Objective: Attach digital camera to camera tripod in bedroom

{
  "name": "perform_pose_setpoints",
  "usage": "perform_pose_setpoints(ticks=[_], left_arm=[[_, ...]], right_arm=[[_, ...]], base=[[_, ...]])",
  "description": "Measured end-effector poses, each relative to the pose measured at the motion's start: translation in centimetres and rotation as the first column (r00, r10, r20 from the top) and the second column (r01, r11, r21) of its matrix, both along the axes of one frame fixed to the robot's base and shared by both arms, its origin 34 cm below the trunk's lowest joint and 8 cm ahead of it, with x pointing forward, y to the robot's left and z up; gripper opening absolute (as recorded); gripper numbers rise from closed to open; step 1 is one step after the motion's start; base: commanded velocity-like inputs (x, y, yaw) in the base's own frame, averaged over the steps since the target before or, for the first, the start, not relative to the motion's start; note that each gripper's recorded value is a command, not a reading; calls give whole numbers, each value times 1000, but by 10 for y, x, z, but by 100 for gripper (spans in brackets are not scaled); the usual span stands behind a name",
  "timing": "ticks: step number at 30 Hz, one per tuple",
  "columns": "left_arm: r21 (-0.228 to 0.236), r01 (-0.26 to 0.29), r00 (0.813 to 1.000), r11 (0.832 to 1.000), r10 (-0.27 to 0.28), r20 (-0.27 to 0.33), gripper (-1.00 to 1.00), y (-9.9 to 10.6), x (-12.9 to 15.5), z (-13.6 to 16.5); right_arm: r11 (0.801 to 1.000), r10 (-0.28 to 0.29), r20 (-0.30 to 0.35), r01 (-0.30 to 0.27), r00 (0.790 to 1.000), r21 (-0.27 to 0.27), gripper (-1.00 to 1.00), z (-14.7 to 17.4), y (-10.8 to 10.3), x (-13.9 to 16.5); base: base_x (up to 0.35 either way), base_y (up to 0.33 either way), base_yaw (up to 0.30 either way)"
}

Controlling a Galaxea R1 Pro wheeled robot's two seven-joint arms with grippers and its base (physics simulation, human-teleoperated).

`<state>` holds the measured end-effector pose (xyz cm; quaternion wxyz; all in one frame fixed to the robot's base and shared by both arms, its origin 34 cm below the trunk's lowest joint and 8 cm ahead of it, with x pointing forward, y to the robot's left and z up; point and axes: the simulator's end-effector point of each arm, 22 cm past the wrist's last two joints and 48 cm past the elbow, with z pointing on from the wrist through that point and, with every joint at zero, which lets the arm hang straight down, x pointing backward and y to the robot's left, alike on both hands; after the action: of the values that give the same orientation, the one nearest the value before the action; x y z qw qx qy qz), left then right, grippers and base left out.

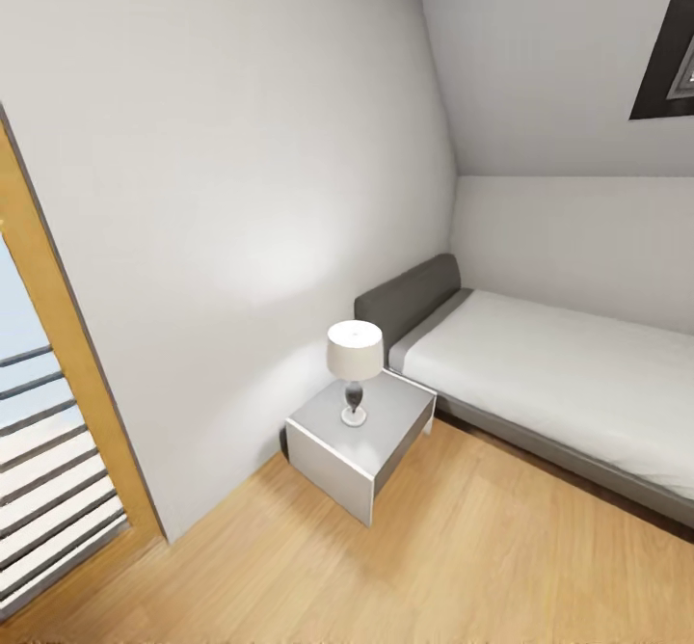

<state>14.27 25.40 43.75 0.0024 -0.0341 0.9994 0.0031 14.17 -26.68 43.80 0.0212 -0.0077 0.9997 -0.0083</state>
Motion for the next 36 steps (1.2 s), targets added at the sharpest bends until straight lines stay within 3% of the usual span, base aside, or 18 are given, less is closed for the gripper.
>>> perform_pose_setpoints(ticks=[30,36], left_arm=[[0,2,1000,1000,-2,1,100,0,0,0],[0,1,1000,1000,-1,0,100,1,0,0]], right_arm=[[1000,3,4,-3,1000,1,100,0,1,1],[1000,-1,4,1,1000,2,100,0,2,1]], base=[[-14,22,-1],[0,0,-140]])
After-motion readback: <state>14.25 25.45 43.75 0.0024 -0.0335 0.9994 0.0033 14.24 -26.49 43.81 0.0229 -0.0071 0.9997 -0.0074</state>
